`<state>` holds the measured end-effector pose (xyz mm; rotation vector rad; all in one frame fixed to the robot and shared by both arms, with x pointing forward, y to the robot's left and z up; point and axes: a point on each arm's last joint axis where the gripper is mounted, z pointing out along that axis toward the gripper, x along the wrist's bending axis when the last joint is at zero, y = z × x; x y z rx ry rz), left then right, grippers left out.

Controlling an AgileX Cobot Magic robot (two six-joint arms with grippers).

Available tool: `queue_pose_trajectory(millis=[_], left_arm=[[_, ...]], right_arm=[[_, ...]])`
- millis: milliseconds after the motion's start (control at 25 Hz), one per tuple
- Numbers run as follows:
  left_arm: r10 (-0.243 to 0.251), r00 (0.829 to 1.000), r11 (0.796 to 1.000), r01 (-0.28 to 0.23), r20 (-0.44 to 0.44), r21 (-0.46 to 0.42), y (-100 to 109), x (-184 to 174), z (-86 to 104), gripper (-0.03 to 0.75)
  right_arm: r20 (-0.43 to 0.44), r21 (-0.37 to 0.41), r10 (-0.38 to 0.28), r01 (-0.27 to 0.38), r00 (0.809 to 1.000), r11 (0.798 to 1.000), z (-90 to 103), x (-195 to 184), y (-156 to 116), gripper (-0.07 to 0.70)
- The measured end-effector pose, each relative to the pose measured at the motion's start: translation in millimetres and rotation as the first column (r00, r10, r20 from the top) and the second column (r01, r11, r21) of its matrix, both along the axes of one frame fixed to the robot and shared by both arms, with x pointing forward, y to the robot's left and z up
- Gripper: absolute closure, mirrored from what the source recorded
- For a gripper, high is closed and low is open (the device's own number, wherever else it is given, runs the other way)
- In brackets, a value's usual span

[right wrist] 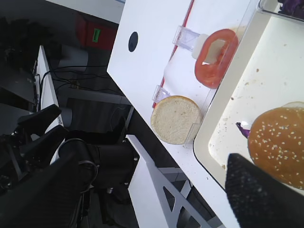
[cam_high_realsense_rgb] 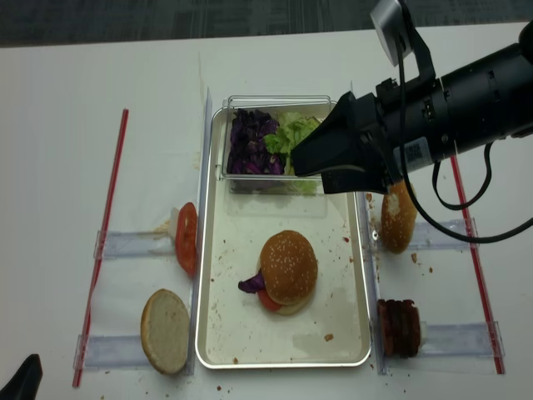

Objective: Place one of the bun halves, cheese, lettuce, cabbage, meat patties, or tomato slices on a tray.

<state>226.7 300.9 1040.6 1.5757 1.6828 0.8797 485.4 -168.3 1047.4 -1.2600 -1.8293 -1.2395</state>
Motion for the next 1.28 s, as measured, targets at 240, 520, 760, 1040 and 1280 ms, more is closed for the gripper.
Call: queue_pose_trajectory(millis=[240,520,760,1040,1280], left_arm=[[0.0,1.0,1.0,0.0,0.0,0.0,0.0,0.0,0.0,0.171],[0.0,1.0,1.0,0.0,0.002,0.0,0.0,-0.2,0.0,0.171],[0.0,1.0,1.0,0.0,0.002,0.0,0.0,-0.2,0.0,0.171],[0.0,1.0,1.0,0.0,0.002,0.0,0.0,-0.2,0.0,0.171],[0.0,1.0,1.0,0.0,0.002,0.0,0.0,-0.2,0.0,0.171]], right_arm=[[0.026,-0.09,-0.007,0.009,1.0,0.996,-7.3,1.6,-3.5,-0.015],[0.093,-0.313,-0.09,0.114,0.992,0.943,-24.1,11.5,-16.2,-0.015],[0.162,-0.44,-0.125,0.185,0.979,0.879,-32.3,18.3,-26.5,-0.016],[0.253,-0.577,-0.058,0.199,0.966,0.792,-39.9,22.1,-38.6,-0.016],[0.293,-0.685,0.002,0.208,0.956,0.698,-45.1,24.1,-50.0,-0.016]])
